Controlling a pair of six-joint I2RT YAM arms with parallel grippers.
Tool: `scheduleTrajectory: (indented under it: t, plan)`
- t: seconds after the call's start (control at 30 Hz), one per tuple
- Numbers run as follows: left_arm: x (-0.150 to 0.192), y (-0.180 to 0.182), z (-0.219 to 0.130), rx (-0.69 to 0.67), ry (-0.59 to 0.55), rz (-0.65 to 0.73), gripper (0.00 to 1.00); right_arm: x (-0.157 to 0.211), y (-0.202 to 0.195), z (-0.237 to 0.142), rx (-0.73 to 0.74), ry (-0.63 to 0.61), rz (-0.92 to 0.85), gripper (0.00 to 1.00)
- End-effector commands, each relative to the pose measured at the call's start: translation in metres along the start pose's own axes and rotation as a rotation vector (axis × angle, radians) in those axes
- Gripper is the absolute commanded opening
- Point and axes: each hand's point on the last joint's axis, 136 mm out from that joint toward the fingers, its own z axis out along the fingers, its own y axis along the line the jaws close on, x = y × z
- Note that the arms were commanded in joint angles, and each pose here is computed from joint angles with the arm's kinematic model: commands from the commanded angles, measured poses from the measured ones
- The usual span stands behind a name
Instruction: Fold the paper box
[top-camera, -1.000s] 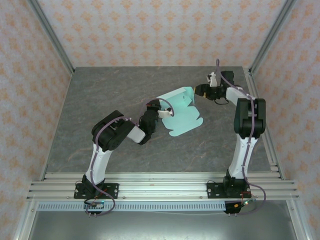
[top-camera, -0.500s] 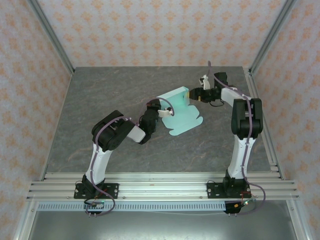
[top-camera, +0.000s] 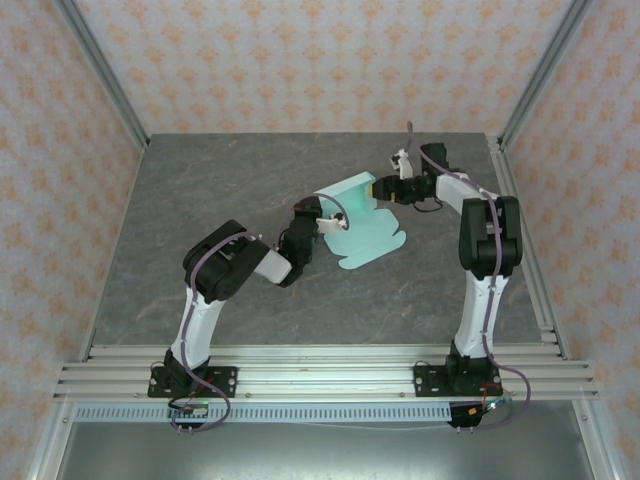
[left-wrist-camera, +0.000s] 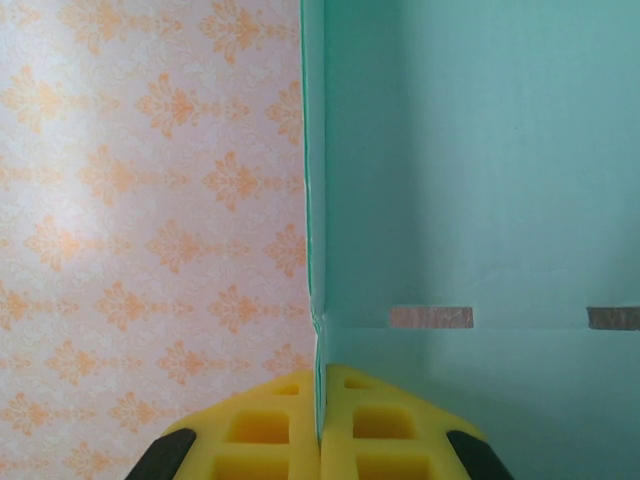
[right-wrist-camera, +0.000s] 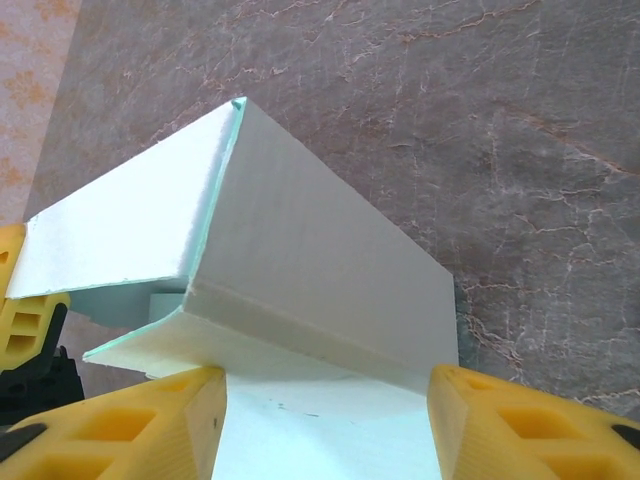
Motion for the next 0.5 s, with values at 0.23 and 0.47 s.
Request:
scheduleTrajectory:
  t: [0.23,0.47]
  plan:
    - [-0.011,-0.012,0.002,0.061,-0.061,-0.013,0.00,-0.029,0.016,0.004,0.013,-0.063,-0.103,0.55]
    - [-0.011,-0.012,0.005,0.066,-0.072,-0.020,0.00,-0.036,0.014,0.007,0.034,-0.061,-0.146,0.55]
